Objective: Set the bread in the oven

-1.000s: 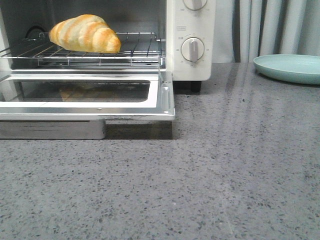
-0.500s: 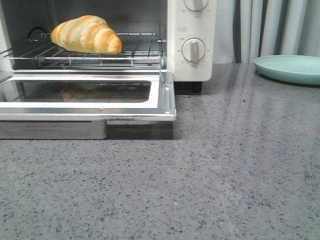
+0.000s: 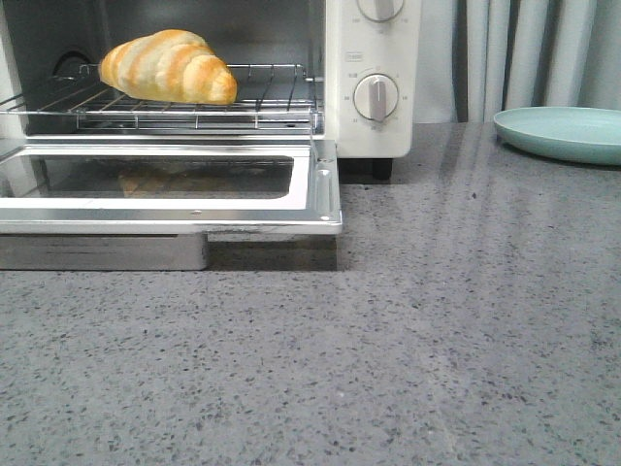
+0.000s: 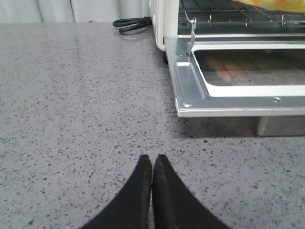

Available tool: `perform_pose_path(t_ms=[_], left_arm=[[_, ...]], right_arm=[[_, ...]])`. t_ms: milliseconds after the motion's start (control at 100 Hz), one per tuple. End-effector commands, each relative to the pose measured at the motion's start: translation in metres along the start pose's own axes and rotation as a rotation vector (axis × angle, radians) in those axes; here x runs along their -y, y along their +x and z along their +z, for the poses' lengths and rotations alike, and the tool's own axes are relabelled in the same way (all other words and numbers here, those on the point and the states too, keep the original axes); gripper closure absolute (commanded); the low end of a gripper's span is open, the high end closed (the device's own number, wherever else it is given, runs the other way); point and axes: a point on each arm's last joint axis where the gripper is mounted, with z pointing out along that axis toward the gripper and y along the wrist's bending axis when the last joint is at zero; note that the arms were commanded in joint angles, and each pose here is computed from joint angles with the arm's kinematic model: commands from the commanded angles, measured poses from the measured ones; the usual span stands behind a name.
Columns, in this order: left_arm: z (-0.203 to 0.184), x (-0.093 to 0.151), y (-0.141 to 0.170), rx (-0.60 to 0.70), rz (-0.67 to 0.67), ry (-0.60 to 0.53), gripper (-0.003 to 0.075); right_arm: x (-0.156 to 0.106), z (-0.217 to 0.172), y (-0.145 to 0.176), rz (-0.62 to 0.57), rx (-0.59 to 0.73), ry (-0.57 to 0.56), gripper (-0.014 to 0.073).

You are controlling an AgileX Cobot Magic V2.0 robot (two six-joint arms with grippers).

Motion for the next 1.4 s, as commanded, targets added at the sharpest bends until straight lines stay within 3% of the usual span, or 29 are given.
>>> perform_pose_path(t_ms=[0, 130, 1220, 1390], left_arm=[[0.0, -0.001, -0.001, 0.09, -0.019, -0.021, 0.0741], [0.0, 0.0, 0.005, 0.025, -0.02, -0.006, 0.0741], [0.0, 0.0, 0.005, 0.027, -0.023, -0.005, 0.0742], [0.0, 0.0, 0.005, 0.027, -0.023, -0.005, 0.0741]], right_arm=[[0.003, -0.001, -0.011, -0.015, 0.069, 0.011, 0.0645], [0.003, -0.001, -0.011, -0.015, 0.069, 0.011, 0.0645], [0.0, 0.001, -0.006, -0.019, 0.052, 0.004, 0.0645], [-0.001, 0.003, 0.017, -0.039, -0.149, 0.02, 0.0645]])
